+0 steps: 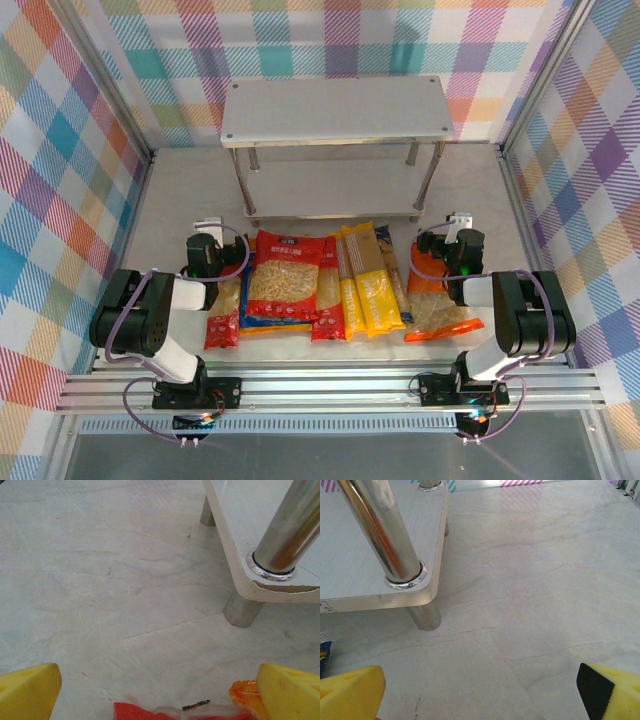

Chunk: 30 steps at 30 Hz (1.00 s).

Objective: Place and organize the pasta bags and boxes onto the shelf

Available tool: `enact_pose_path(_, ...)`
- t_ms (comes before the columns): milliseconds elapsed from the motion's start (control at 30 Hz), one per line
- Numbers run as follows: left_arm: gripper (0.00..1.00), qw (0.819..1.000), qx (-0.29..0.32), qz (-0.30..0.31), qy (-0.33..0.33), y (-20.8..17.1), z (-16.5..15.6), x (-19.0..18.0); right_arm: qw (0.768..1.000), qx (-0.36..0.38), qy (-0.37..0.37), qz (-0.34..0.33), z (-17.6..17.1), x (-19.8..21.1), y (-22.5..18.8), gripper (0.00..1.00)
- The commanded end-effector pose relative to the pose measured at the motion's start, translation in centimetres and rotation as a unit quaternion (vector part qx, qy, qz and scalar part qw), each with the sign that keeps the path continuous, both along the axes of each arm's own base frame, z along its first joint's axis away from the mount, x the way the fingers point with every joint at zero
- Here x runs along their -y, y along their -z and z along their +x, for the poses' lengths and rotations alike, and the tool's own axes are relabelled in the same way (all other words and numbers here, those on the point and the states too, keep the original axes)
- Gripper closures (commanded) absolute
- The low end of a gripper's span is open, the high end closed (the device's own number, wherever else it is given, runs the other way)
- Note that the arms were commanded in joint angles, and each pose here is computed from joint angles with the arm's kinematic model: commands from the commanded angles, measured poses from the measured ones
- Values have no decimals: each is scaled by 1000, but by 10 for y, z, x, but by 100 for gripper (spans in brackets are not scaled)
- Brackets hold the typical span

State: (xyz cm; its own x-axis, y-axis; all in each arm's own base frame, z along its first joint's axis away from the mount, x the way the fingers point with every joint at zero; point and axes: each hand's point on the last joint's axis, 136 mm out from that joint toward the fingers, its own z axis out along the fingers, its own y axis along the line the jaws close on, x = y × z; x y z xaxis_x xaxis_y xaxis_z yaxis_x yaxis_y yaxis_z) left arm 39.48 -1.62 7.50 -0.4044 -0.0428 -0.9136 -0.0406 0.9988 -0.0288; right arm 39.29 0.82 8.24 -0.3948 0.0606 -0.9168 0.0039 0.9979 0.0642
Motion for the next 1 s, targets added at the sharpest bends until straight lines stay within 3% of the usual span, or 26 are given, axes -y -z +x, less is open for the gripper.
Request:
enact_pose_path(0,0,1000,9,-3,4,-6,5,0,1000,14,-9,-1,5,-4,-9,1)
enact_pose_path(967,0,1000,8,-7,6,-6,6,-1,1000,15,-10,-1,5,-5,-9,1)
